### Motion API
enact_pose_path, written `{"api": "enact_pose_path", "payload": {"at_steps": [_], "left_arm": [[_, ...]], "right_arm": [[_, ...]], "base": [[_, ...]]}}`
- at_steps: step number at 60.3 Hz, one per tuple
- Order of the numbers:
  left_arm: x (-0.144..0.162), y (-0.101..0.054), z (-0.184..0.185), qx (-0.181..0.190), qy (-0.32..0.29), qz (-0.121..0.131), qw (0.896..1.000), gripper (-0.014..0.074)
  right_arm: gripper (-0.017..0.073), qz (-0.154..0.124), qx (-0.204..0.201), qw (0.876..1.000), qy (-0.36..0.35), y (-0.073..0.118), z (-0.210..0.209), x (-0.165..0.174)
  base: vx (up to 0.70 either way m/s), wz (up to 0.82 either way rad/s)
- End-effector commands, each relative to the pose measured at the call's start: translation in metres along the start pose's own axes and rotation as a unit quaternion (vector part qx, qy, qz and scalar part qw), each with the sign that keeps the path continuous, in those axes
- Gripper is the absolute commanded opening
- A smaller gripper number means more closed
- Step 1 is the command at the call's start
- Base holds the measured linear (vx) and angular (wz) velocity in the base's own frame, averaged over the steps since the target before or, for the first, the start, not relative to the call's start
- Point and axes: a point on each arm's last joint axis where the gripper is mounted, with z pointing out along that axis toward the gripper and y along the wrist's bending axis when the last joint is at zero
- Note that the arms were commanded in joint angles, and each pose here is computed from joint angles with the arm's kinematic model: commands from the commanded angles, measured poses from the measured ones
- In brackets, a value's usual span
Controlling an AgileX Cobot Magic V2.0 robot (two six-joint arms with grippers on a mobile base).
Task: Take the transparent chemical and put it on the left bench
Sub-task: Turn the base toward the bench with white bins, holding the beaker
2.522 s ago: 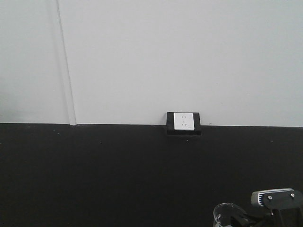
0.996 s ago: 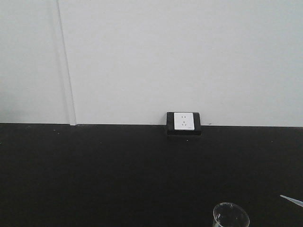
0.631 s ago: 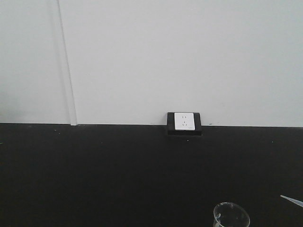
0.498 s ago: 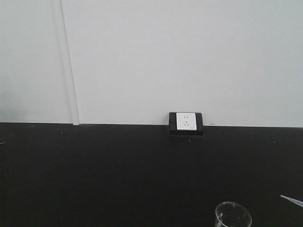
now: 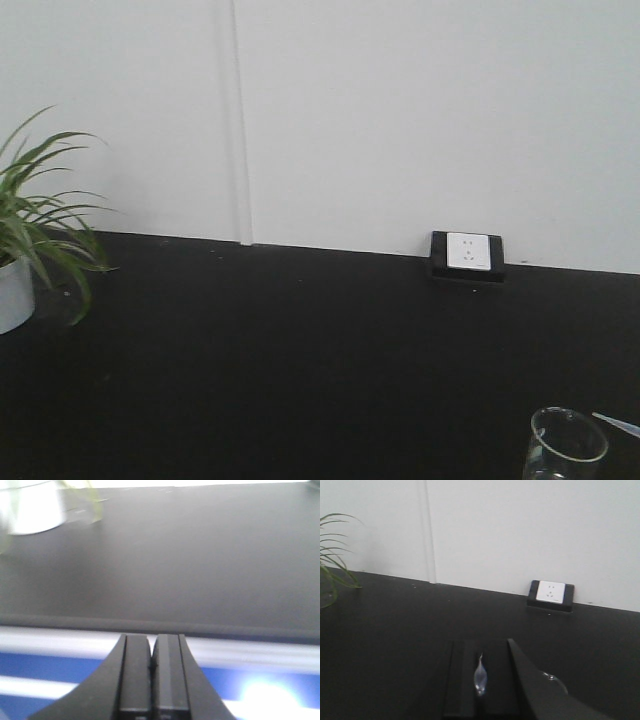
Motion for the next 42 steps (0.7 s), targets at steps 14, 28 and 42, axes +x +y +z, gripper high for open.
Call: {"api": "enact_pose_path", "payload": {"at_steps": [14,28,42], "left_arm": [[-0.0028,0.0001,-0.0013,-0.001,-0.041,-0.004,0.999,-0.0003],[-0.0028,0.0001,-0.0013,-0.001,-0.041,-0.004,0.999,-0.0003],[-0.0028,0.0001,-0.0013,-0.001,-0.041,-0.004,0.999,-0.0003]], "right_arm": [[-0.0003,-0.003,-0.006,0.999,-0.051,0.0011,-0.0013,-0.0165],[-0.0003,-0.003,-0.006,0.999,-0.050,0.0010,-0.0012,-0.0163],[-0.0003,-0.003,-0.006,0.999,-0.050,0.0010,-0.0012,-0.0163]], "base": [[-0.22,0.41],[-0.28,0.39],[-0.30,0.46]]}}
